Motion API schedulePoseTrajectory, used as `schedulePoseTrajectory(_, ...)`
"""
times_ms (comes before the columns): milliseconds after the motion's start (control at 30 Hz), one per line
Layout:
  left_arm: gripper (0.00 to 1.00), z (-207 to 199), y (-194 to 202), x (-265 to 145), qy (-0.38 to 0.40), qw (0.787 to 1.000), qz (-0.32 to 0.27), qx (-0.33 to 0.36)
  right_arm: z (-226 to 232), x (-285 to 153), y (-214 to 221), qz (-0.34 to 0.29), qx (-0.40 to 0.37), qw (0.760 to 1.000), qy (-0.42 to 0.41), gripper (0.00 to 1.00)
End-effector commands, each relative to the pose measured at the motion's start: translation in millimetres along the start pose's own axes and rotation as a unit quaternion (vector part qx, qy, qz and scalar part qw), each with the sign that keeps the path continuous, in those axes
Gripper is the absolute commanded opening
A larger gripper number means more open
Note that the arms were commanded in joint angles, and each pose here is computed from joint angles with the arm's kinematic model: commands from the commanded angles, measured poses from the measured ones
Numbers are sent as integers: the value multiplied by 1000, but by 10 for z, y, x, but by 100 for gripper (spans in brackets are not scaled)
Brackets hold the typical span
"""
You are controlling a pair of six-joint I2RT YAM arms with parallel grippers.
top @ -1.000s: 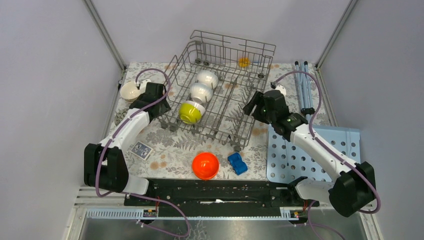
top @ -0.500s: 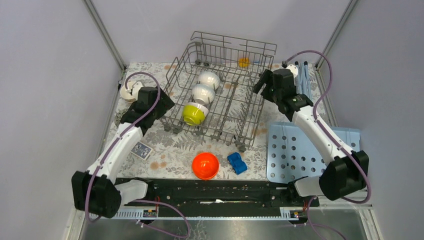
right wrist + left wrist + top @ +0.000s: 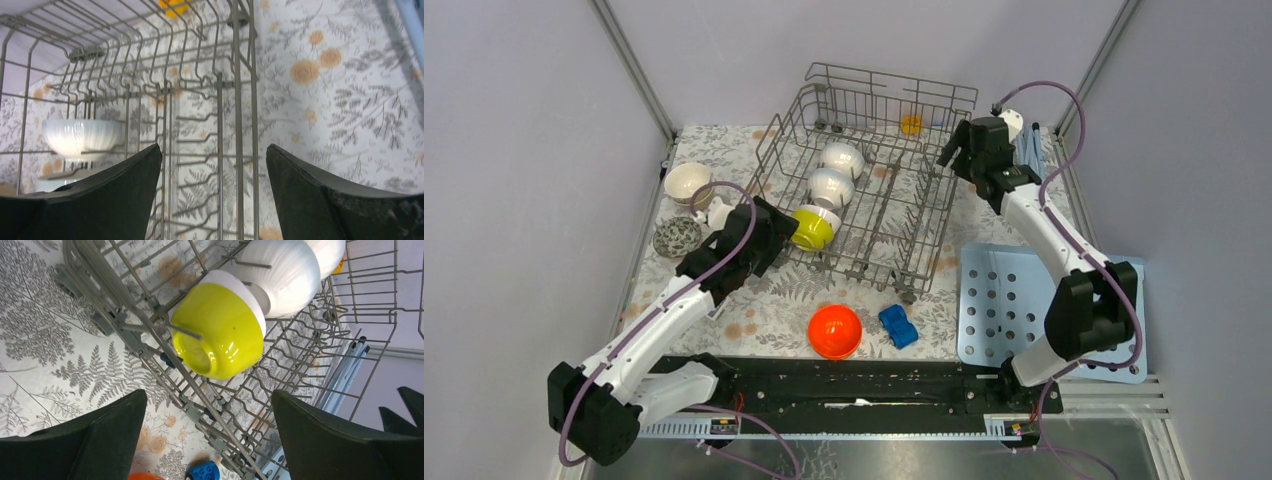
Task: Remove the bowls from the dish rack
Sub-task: Adjust the dish rack at the center of the board.
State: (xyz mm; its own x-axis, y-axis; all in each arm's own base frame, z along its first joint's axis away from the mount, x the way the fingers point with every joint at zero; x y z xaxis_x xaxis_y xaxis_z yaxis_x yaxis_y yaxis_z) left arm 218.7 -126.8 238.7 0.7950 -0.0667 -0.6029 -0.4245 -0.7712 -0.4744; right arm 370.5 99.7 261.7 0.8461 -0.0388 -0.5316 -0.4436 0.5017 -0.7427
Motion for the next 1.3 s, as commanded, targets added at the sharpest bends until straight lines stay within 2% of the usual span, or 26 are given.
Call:
schedulePoseTrajectory(0, 98, -27, 102, 18, -21, 998, -14, -63, 58, 188, -296, -63, -33, 997, 6, 83)
schedulePoseTrajectory(200, 95, -63, 252, 179, -28, 999, 1, -40, 85, 521, -403, -66, -67, 995, 23, 80)
schedulePoseTrajectory(467, 75, -102, 287, 338, -21, 1000, -9, -15, 138, 1027, -584, -54, -81, 994, 48, 73)
schedulePoseTrajectory(667, 63, -109, 318, 434, -26, 1000, -10, 6, 46, 1367, -549, -17, -66, 995, 67, 56)
schedulePoseTrajectory(800, 50, -112, 313, 454, -22, 999, -14, 17, 10, 1449, -496, 2, -56, 996, 68, 46)
schedulePoseTrajectory(1000, 22, -123, 276, 429, -4, 999, -29, 29, 21, 1420, -462, 18, -34, 998, 55, 26)
schedulePoseTrajectory(1167, 2, -165, 213, 407, 1, 998, -47, 51, 43, 1301, -479, 17, -21, 999, 41, 0)
schedulePoseTrajectory(1267, 0, -212, 147, 390, 4, 996, -62, 62, 49, 1230, -498, 16, -14, 999, 36, 0)
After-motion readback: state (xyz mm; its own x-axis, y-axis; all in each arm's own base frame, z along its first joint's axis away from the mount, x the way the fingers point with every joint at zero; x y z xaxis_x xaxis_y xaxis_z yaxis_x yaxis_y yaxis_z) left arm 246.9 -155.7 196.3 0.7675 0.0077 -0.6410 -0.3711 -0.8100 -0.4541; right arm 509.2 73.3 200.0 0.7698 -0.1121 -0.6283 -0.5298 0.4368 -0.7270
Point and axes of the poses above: each gripper's point midway between its finger pads, its own x axis out along the fingers, its own z axis along the line the jaws close on, y = z × x, the point moved 9 cm from there along -x, back along the fingers, and after that the axes turned 3 degrees about x, right-handed, at the moved point
